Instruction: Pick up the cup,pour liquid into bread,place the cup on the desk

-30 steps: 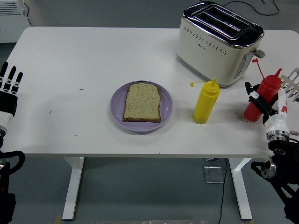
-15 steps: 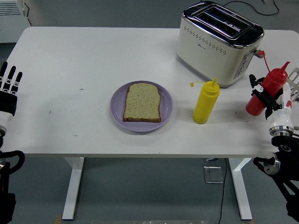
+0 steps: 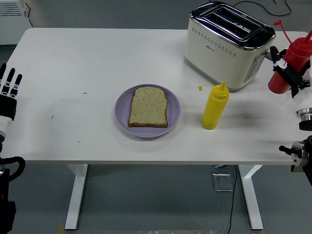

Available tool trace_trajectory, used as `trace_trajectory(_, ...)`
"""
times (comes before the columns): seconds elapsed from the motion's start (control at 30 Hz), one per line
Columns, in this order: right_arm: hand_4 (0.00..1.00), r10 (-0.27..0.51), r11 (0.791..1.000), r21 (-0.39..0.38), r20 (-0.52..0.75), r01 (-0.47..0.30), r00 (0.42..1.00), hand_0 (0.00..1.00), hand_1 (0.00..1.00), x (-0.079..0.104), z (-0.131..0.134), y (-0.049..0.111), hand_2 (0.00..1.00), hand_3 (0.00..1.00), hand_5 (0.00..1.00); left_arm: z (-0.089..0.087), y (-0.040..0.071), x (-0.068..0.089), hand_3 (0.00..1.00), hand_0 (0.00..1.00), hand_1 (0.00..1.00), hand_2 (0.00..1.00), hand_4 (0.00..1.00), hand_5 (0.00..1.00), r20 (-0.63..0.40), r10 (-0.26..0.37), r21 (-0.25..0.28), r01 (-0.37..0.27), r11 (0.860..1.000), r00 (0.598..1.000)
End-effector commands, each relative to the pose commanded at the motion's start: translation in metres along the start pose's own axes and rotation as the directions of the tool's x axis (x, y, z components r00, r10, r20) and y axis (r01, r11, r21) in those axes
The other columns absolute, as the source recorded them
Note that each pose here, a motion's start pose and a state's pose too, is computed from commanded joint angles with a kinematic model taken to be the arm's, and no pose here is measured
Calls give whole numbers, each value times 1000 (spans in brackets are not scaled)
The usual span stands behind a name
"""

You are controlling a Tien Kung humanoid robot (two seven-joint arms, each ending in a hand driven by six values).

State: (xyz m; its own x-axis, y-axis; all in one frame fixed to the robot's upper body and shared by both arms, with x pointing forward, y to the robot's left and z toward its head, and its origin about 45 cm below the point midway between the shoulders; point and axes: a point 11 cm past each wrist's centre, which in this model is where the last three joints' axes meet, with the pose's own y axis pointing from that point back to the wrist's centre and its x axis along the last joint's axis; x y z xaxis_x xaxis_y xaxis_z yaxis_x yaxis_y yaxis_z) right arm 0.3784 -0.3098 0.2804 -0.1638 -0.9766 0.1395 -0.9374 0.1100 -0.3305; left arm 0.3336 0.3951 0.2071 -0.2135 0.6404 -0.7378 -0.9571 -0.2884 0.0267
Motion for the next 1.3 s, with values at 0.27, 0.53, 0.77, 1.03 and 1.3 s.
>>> trace_trajectory(0.27, 794, -32, 991, 117, -267, 65, 963, 65, 45, -12, -48, -29, 187, 277, 342, 1, 0, 0, 696, 788, 738, 736, 546, 998, -1, 1, -2, -1, 1000, 1000)
trace_trajectory(0.53, 775, -94, 967, 146, -563, 210, 821, 70, 47, -53, -73, -49, 191, 282, 354, 0, 0, 1, 695, 788, 738, 736, 546, 998, -2, 3, -2, -3, 1000, 1000)
trace_trajectory(0.77, 763, -94, 937, 134, -793, 323, 602, 76, 48, -92, -87, -64, 189, 285, 358, -1, 2, 3, 695, 788, 738, 736, 545, 998, -1, 7, 3, -7, 1000, 1000)
trace_trajectory(1.03, 746, -66, 915, 66, -948, 398, 310, 86, 59, -122, -81, -71, 193, 288, 356, -3, 3, 4, 695, 788, 738, 736, 546, 998, 0, 12, 6, -12, 1000, 1000)
trace_trajectory(1.3, 735, -96, 901, 9, -971, 433, 220, 87, 64, -130, -72, -72, 195, 289, 351, -2, 3, 5, 695, 788, 738, 736, 546, 998, 1, 11, 5, -11, 1000, 1000)
